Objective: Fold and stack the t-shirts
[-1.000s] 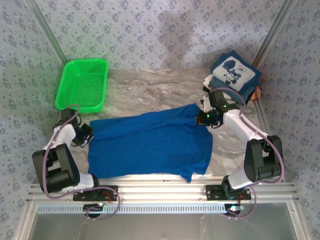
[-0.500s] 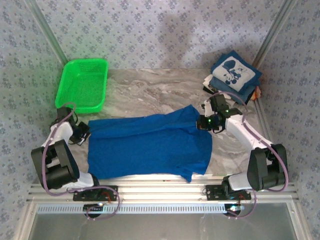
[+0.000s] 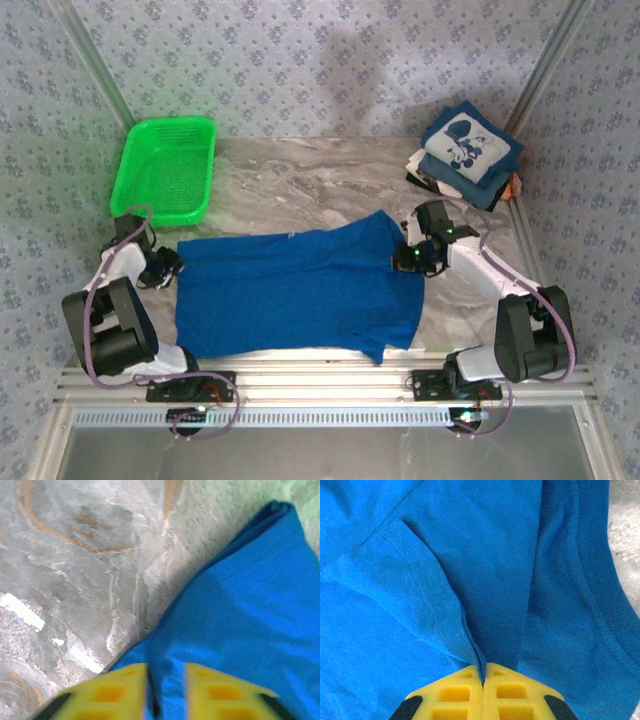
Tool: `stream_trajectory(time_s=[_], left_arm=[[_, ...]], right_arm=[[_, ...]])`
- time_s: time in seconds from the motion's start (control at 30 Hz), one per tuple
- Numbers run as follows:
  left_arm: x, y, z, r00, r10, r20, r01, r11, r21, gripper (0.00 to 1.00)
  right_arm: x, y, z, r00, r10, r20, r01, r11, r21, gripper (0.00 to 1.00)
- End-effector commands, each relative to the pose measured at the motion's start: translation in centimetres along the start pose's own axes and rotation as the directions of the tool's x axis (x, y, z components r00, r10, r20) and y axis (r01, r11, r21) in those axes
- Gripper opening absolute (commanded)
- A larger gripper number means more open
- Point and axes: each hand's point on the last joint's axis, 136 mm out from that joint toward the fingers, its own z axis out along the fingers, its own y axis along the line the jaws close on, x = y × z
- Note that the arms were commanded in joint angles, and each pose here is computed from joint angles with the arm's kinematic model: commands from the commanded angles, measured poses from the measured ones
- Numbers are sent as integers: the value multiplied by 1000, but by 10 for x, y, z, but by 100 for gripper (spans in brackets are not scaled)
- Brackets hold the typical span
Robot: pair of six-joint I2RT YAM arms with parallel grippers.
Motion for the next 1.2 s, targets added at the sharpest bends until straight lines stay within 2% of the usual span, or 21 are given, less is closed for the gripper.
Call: stream_trajectory(time_s=[0.0, 0.03, 0.17, 0.27, 0.33, 0.4, 0.53, 0.6, 0.7, 0.87, 1.07, 1.17], left_arm=[[-7, 2, -9, 1000, -7, 22, 7, 1000, -22, 45], [-8, 2, -14, 999, -9, 34, 10, 1000, -24, 49], [-16, -10, -48, 994, -14, 112, 11, 1000, 27, 60], [-19, -36, -72, 988, 12, 156, -31, 992, 123, 63], [-17, -57, -85, 981, 65, 180, -95, 982, 164, 64], [-10, -84, -94, 970, 136, 200, -178, 961, 212, 64], [7, -129, -92, 946, 253, 203, -305, 906, 294, 64], [20, -147, -81, 937, 306, 165, -345, 879, 329, 64], [37, -163, -58, 915, 389, 109, -403, 858, 320, 61], [49, -168, -20, 903, 426, 45, -420, 860, 290, 58], [46, -146, 19, 910, 415, -22, -407, 900, 156, 54], [44, -136, 36, 912, 406, -57, -401, 912, 91, 52]], right_arm=[[12, -3, 10, 999, 21, -47, -21, 1000, 2, 11], [16, -4, 11, 998, 18, -61, -18, 1000, 6, 20], [27, -5, 1, 995, 10, -98, -9, 1000, 16, 39], [16, 5, -19, 999, -22, -36, 22, 1000, -11, 50], [1, 10, -32, 999, -19, 29, 19, 1000, -21, 62], [-23, 10, -41, 996, 4, 90, -1, 1000, -29, 68], [-71, 5, -34, 996, 15, 91, -12, 999, -32, 69], [-96, 1, -17, 997, 31, 66, -28, 999, -43, 69], [-122, -4, 12, 999, 43, 23, -42, 998, -52, 66], [-136, -22, 51, 996, 89, -32, -90, 996, -27, 63], [-145, -17, 76, 998, 49, -48, -51, 998, -42, 61], [-141, -21, 84, 996, 58, -67, -61, 998, -31, 56]])
